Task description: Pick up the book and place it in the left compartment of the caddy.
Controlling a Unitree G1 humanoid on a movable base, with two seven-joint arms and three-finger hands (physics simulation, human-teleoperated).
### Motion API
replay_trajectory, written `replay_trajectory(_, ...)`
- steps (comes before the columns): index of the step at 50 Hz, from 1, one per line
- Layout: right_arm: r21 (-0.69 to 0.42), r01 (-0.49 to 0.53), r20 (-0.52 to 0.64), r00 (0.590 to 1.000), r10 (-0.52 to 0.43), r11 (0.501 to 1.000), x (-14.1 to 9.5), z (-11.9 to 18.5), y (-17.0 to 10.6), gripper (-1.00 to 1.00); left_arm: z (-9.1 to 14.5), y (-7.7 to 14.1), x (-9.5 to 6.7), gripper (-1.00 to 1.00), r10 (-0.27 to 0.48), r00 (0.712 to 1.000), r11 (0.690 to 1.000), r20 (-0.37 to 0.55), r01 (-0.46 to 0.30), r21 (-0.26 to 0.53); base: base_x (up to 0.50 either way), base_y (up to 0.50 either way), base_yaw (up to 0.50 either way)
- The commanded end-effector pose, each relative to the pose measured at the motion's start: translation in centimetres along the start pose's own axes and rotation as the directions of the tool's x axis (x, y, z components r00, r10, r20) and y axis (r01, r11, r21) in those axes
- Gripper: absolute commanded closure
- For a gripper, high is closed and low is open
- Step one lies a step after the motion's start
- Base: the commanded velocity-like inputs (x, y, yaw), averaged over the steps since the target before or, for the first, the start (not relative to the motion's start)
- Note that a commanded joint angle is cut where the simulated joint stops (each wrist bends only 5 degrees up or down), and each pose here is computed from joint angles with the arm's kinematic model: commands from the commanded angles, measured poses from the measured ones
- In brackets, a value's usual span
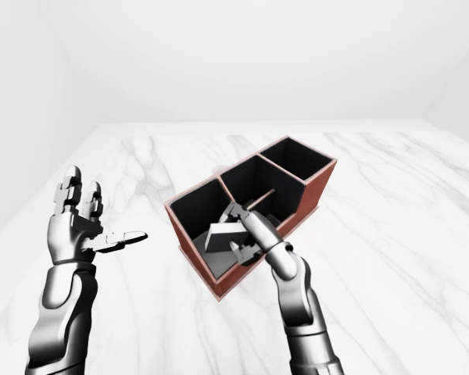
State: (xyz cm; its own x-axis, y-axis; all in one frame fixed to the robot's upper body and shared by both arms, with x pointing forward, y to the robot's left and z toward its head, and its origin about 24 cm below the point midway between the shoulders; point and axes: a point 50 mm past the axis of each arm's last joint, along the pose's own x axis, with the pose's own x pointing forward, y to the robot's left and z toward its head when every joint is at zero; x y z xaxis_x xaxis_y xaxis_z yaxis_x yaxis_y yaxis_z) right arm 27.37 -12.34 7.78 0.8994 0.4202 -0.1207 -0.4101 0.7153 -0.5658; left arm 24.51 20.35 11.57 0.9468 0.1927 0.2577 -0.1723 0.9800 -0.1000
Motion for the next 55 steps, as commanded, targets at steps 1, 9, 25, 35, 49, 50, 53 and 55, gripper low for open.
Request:
replay_trajectory(1, 0.061, 0.025, 0.014, 1.0, -0.026, 0.998, 0.36, -0.08, 0.03, 1.0, 0.03, 0.03, -0.03, -1.0, 0.001, 1.0, 1.0, 0.001, -0.001, -0.001, 0.0, 0.0, 0.0)
replay_trajectory(9, 0.056, 0.027, 0.002, 1.0, -0.027, 0.998, 0.61, -0.27, 0.07, 1.0, -0.06, -0.01, 0.03, -1.0, 0.0, 1.0, 1.0, -0.002, 0.0, 0.0, 0.0, 0.0, 0.0)
replay_trajectory(25, 0.041, 0.039, -0.002, 0.999, -0.039, 0.998, 0.93, -0.15, 0.15, 1.0, 0.08, 0.03, 0.04, -1.0, 0.0, 1.0, 1.0, 0.004, 0.0, -0.003, 0.0, 0.0, 0.0)
replay_trajectory(35, 0.05, 0.061, -0.012, 0.998, -0.061, 0.997, 1.04, -0.42, -0.1, 0.24, 0.18, 0.05, 0.01, -1.0, 0.0, 1.0, 1.0, 0.008, 0.0, -0.004, 0.0, 0.0, 0.0)
replay_trajectory(49, 0.05, 0.078, -0.015, 0.997, -0.077, 0.996, 0.92, -0.49, -0.2, -1.0, 0.01, 0.03, -0.04, -1.0, -0.002, 1.0, 1.0, 0.0, 0.002, -0.003, 0.0, 0.0, 0.0)
replay_trajectory(50, 0.05, 0.076, -0.019, 0.997, -0.076, 0.996, 0.92, -0.58, -0.12, -1.0, -0.02, 0.03, -0.03, -1.0, -0.001, 1.0, 1.0, -0.001, 0.001, -0.003, 0.0, 0.0, 0.0)
replay_trajectory(53, 0.049, 0.078, -0.015, 0.997, -0.077, 0.996, 0.83, -0.49, -0.13, -1.0, -0.04, 0.01, -0.05, -1.0, -0.002, 1.0, 1.0, -0.002, 0.002, -0.003, 0.0, 0.0, 0.0)
replay_trajectory(55, 0.048, 0.082, -0.012, 0.997, -0.081, 0.996, 0.79, -0.43, -0.23, -1.0, -0.02, -0.01, -0.05, -1.0, -0.002, 1.0, 1.0, -0.001, 0.002, -0.003, 0.0, 0.0, 0.0)
